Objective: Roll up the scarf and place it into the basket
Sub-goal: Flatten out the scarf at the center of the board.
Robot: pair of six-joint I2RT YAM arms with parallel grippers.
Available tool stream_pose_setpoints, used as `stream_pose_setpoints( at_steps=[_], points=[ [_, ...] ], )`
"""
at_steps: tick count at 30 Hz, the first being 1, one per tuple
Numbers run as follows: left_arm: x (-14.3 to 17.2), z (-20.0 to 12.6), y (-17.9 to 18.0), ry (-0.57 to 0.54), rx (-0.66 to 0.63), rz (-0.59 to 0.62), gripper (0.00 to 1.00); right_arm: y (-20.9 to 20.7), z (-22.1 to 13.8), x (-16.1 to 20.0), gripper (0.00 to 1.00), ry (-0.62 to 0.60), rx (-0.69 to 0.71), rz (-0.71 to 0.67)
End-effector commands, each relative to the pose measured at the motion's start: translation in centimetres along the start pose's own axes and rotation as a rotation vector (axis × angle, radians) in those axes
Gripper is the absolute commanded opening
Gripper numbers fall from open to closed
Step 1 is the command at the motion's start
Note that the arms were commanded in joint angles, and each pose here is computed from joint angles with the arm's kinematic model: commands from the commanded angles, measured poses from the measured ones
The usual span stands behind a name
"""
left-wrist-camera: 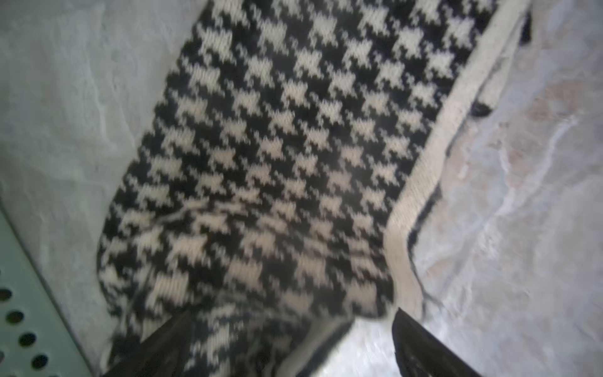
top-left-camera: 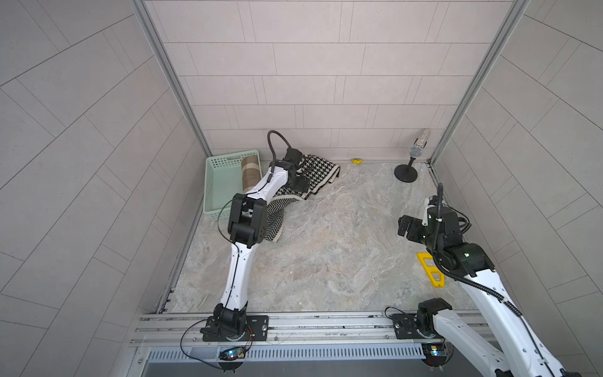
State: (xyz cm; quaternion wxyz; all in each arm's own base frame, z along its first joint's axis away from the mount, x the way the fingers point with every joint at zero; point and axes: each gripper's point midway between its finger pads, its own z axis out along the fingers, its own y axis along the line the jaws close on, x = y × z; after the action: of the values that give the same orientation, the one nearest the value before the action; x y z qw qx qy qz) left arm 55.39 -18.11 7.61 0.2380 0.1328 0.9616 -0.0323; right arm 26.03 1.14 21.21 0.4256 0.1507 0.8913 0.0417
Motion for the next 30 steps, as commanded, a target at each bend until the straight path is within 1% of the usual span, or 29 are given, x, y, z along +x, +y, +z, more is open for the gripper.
stream_pose_setpoints(
  at_steps=[1,2,5,6,9,11,12,13,15,18,20,22,23,24,27,28,30],
  points=[
    [0.4,0.5,-0.8,0.057,-0.067,0.115,1.0,-0.4,0.1,1.3,1.0,0.037,0.007,0.009],
    [0.5,1.1,-0.9,0.065,-0.066,0.118,1.0,-0.5,0.1,1.4,1.0,0.043,0.008,0.011],
    [1.9,3.2,-1.6,0.128,-0.024,0.102,0.94,-0.8,0.1,1.8,1.0,0.055,0.024,0.014],
    [2.7,3.8,-2.2,0.154,0.01,0.093,0.92,-1.0,0.1,1.9,1.0,0.058,0.033,0.013],
    [4.7,4.6,-4.6,0.212,0.123,0.068,0.74,-1.6,-0.1,2.0,1.0,0.056,0.062,0.005],
    [6.1,4.5,-6.3,0.249,0.179,0.064,0.55,-2.1,-0.2,1.8,1.0,0.049,0.09,-0.002],
    [7.1,4.3,-7.8,0.275,0.23,0.066,0.45,-2.4,-0.2,1.7,1.0,0.045,0.111,-0.006],
    [8.1,4.0,-9.3,0.303,0.274,0.07,0.39,-2.7,-0.2,1.5,1.0,0.041,0.131,-0.01],
    [10.4,3.1,-12.3,0.34,0.344,0.106,0.35,-3.2,0.0,1.4,1.0,0.04,0.163,-0.016],
    [13.5,1.2,-17.2,0.349,0.413,0.182,0.34,-3.4,0.9,1.3,1.0,0.071,0.192,-0.035],
    [15.5,-0.3,-20.1,0.363,0.472,0.185,0.34,-3.4,1.9,1.5,1.0,0.105,0.208,-0.047],
    [17.3,-2.4,-23.6,0.363,0.561,0.186,0.35,-3.7,3.0,1.5,1.0,0.136,0.237,-0.059],
    [18.0,-3.3,-24.8,0.365,0.594,0.198,0.37,-3.9,3.5,1.5,1.0,0.148,0.252,-0.064],
    [18.9,-4.5,-26.0,0.371,0.611,0.224,0.41,-4.2,4.1,1.5,1.0,0.16,0.266,-0.065],
    [20.0,-7.9,-27.0,0.361,0.614,0.264,0.56,-4.8,5.8,1.4,0.99,0.193,0.273,-0.062],
    [19.8,-9.1,-26.7,0.348,0.608,0.248,0.59,-4.9,6.4,1.3,0.98,0.207,0.263,-0.057],
    [18.6,-11.0,-24.7,0.285,0.535,0.218,0.6,-5.2,7.4,1.3,0.95,0.239,0.255,-0.043]
  ],
)
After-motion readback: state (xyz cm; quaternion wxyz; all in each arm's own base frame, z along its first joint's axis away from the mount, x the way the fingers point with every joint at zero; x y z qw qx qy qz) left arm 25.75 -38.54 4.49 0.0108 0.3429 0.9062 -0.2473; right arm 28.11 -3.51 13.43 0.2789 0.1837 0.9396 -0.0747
